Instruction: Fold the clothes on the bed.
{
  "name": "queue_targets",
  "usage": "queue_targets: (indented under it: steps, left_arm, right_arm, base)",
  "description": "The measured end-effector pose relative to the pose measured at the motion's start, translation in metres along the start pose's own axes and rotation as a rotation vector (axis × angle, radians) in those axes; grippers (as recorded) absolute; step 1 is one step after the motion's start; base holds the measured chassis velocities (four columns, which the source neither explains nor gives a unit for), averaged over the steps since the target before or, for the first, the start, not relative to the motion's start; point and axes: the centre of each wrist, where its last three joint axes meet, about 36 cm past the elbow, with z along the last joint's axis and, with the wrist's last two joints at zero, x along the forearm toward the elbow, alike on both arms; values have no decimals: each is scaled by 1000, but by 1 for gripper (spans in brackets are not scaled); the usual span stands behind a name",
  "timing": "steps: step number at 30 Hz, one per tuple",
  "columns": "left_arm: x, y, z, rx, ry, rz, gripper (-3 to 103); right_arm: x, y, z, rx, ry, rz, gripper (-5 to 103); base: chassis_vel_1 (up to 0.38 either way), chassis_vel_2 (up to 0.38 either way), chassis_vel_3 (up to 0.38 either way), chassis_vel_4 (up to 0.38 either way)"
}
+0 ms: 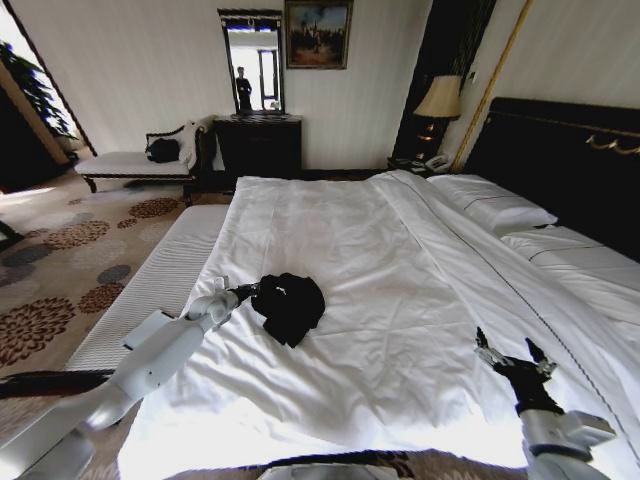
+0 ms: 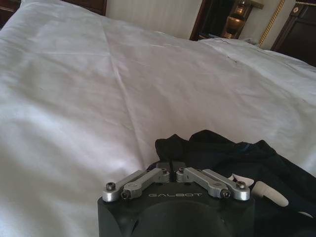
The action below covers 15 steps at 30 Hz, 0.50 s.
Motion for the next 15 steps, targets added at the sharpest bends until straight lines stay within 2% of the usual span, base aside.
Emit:
queue_targets:
  steps: [7,9,11,13,14,15]
  left_arm:
    - [9,2,-3,6,-22,1,1]
    - [11,2,-3,6,-25,1,1]
    - [13,2,-3,7,-27,2,1]
    - [15,1,-2,8,-28,5,1]
    - [16,1,-1,7,-27,6,1]
    - [16,1,-1,7,-27,6,1]
  right_arm:
    - [-6,1,-4,4,2,-10,100]
    - [-10,1,-9,-14,14,-22,100]
    - [-17,3,-19,-61,33,-49,100]
    - [-28,5,-32,-81,44,-86,100]
    - [-45,6,-47,-52,43,-143,100]
    - [-45,6,-47,-52,43,-143,100]
  base:
    - [0,0,0,0]
    - [0,0,0,0]
    - [0,0,0,0]
    - [0,0,0,0]
    - [0,0,0,0]
    - [0,0,0,0]
